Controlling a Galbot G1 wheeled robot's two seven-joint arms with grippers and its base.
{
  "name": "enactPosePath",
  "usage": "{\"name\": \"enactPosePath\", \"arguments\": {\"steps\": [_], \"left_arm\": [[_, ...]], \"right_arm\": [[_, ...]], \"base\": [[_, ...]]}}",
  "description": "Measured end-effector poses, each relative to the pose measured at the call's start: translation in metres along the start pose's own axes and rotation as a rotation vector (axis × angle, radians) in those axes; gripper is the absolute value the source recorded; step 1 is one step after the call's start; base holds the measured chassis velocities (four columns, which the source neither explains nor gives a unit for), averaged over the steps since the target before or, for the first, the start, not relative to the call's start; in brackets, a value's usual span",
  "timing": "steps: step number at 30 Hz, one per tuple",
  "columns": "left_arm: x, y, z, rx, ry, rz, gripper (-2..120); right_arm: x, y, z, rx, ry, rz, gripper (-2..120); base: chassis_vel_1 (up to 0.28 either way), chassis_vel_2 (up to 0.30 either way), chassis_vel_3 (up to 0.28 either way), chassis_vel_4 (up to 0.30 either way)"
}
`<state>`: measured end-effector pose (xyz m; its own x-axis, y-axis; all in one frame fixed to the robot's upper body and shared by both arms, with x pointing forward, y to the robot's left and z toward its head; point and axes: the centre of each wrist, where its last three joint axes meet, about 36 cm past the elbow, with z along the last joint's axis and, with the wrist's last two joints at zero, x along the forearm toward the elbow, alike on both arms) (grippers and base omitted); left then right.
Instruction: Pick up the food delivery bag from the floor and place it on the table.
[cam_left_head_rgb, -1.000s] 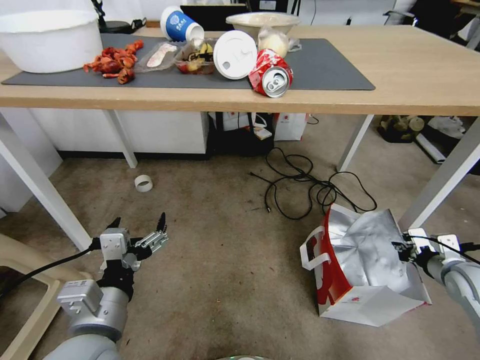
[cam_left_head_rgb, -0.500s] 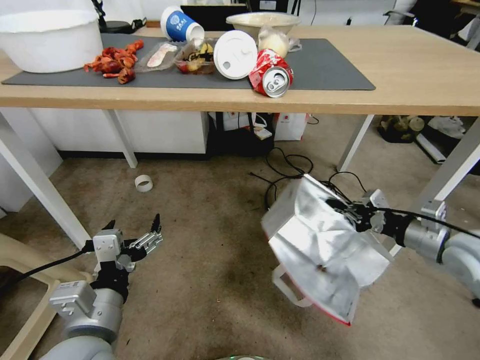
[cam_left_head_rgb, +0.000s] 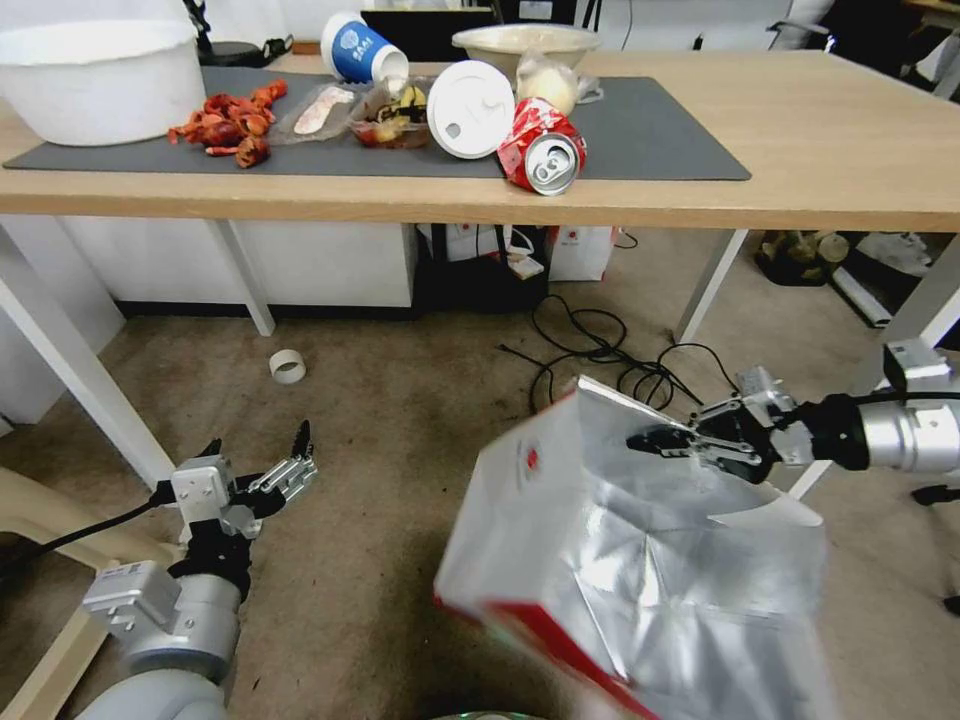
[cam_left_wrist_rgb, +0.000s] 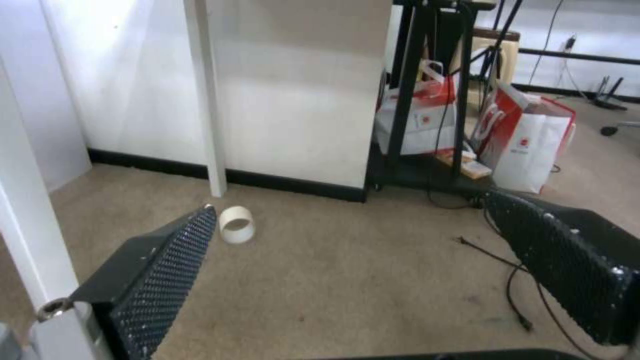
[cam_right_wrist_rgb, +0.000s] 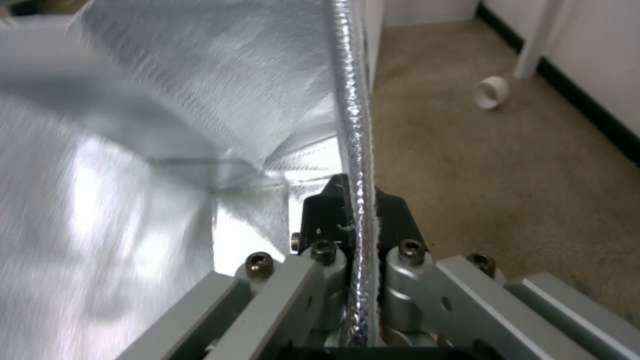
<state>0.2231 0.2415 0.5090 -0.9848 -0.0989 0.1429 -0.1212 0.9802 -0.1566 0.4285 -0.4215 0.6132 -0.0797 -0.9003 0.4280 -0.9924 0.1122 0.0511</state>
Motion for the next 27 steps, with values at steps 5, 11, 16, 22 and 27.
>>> {"name": "enactPosePath", "arguments": {"steps": [5, 11, 16, 22, 27], "left_arm": [[-0.0008, 0.0003, -0.0008, 0.006, 0.0, 0.008, 100], [-0.0012, 0.0006, -0.0013, 0.014, 0.001, 0.01, 100], [-0.0012, 0.0008, -0.0013, 0.02, 0.003, 0.013, 100], [-0.0017, 0.0011, -0.0017, 0.025, 0.004, 0.015, 100], [-0.0023, 0.0016, -0.0023, 0.025, 0.007, 0.014, 100]], "right_arm": [[0.0055, -0.0034, 0.0009, 0.024, 0.001, -0.04, 0], [0.0045, -0.0029, 0.0015, 0.029, 0.012, -0.059, 0], [0.0029, -0.0022, 0.0036, 0.024, 0.01, -0.07, 0], [0.0015, -0.0025, 0.0048, 0.015, 0.003, -0.081, 0], [-0.0003, -0.0036, 0.006, -0.002, -0.006, -0.097, 0]], "base": [[0.0, 0.0, 0.0, 0.0], [0.0, 0.0, 0.0, 0.0], [0.0, 0.0, 0.0, 0.0], [0.0, 0.0, 0.0, 0.0], [0.0, 0.0, 0.0, 0.0]]}}
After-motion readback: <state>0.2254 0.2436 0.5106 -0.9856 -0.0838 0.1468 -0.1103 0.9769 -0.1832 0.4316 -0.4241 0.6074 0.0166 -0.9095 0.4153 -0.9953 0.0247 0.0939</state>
